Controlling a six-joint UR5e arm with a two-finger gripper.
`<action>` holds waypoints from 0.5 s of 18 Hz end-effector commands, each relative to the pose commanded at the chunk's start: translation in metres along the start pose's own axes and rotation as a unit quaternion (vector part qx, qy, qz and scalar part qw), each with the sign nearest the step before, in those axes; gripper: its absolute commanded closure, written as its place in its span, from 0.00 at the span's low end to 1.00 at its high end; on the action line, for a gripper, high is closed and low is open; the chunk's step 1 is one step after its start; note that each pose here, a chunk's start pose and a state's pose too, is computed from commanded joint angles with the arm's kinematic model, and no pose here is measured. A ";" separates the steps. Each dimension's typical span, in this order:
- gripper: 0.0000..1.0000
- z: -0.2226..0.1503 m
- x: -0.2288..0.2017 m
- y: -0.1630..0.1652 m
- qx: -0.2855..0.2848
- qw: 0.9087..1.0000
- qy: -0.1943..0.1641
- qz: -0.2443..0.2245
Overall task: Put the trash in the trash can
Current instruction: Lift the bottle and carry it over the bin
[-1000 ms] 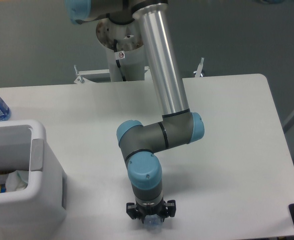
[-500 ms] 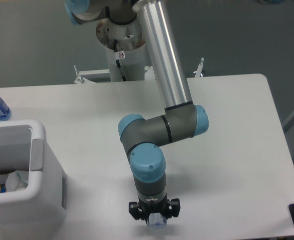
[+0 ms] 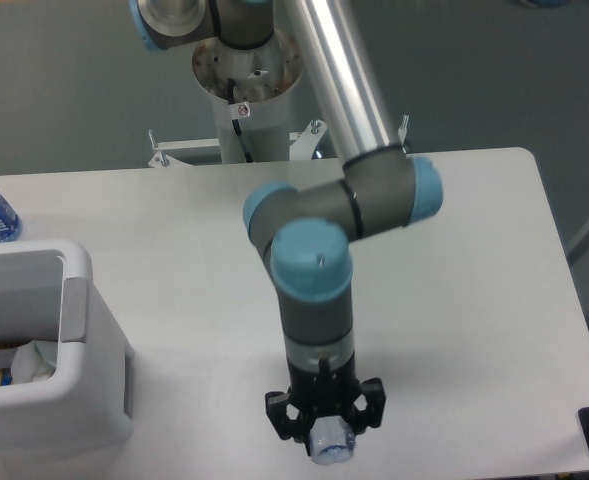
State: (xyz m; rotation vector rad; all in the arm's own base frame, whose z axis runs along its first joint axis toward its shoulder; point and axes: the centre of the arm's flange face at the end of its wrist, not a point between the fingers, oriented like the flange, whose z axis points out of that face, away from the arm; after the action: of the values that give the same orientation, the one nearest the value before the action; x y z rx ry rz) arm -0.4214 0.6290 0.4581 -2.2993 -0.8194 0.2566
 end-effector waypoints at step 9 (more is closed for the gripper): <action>0.45 -0.098 0.079 -0.025 0.073 0.996 0.048 0.028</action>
State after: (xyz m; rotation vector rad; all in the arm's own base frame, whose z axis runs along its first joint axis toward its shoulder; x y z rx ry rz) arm -0.3341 0.6403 0.5515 -2.1815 -0.6674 0.2208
